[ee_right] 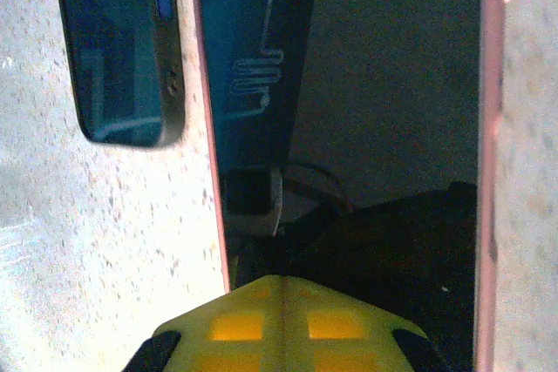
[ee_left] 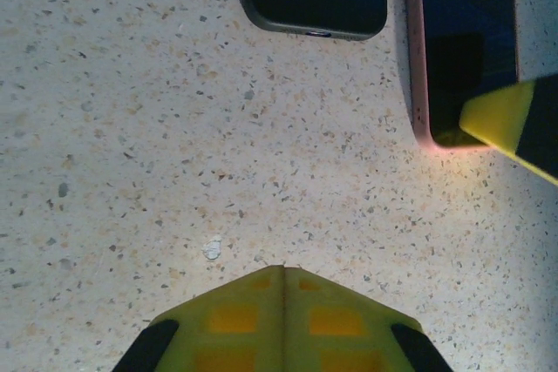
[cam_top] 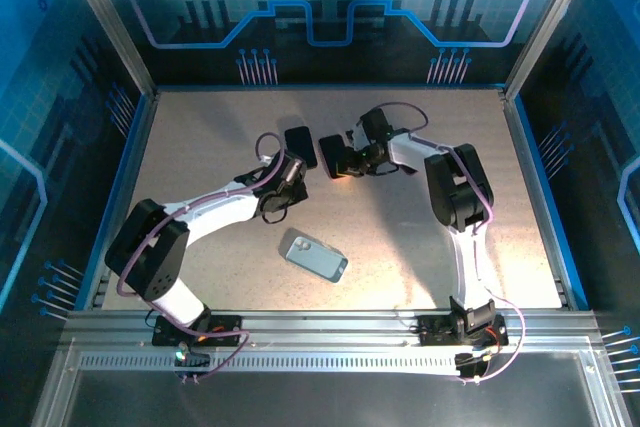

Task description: Put the phone into the phone case

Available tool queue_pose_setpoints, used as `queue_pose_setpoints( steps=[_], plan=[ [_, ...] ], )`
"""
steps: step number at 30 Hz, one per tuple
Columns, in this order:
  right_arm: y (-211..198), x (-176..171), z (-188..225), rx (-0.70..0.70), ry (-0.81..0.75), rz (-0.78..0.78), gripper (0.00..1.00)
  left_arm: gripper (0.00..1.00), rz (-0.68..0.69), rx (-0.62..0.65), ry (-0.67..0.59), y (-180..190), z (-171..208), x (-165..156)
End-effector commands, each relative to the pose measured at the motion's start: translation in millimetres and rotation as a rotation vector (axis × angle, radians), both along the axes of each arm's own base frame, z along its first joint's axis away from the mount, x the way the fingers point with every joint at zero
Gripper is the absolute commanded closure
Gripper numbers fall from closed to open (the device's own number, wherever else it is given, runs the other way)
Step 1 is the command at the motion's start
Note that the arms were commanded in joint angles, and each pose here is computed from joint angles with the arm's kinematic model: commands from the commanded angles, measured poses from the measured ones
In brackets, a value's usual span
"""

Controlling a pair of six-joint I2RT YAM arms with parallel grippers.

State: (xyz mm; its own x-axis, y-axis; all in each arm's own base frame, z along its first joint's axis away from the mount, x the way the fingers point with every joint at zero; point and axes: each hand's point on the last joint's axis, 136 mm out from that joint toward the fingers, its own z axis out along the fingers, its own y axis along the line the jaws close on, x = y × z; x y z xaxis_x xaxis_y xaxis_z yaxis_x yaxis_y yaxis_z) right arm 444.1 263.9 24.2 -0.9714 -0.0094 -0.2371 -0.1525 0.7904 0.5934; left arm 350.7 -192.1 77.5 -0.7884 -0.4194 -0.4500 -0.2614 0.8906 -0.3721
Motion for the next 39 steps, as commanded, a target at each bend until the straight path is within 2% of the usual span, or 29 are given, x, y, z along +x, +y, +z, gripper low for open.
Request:
queue_pose_setpoints(
  steps=[1, 12, 15, 18, 20, 22, 24, 29, 33, 39],
  plan=[
    [-9, 9, -31, -0.075, 0.029, -0.009, 1.00, 1.00, 0.028, 0.030, 0.009, 15, 2, -8],
    [5, 38, -37, -0.048, 0.017, -0.015, 1.00, 1.00, 0.048, 0.041, 0.010, 25, 4, -19],
    [10, 44, -9, -0.001, -0.059, -0.002, 1.00, 1.00, 0.047, 0.038, 0.003, 26, 7, -20],
    [9, 44, 46, 0.058, -0.173, 0.009, 0.99, 1.00, 0.044, 0.032, -0.010, 27, 10, -21],
    [1, 39, 74, 0.082, -0.228, 0.008, 0.85, 1.00, 0.039, 0.021, -0.028, 26, 14, -22],
    [-15, 38, 99, 0.095, -0.261, -0.010, 0.68, 1.00, 0.034, 0.007, -0.051, 26, 18, -23],
    [-35, 36, 106, 0.099, -0.245, -0.030, 0.60, 1.00, 0.029, -0.003, -0.072, 26, 21, -23],
    [-107, 38, 85, -0.014, -0.190, -0.159, 0.52, 1.00, 0.001, -0.004, -0.079, 22, 22, -25],
    [-165, 43, 62, -0.145, -0.150, -0.254, 0.51, 1.00, -0.027, -0.011, -0.074, 11, 17, -29],
    [-214, 54, 43, -0.265, -0.115, -0.328, 0.50, 1.00, -0.107, -0.017, -0.078, -14, 14, -28]
  ],
)
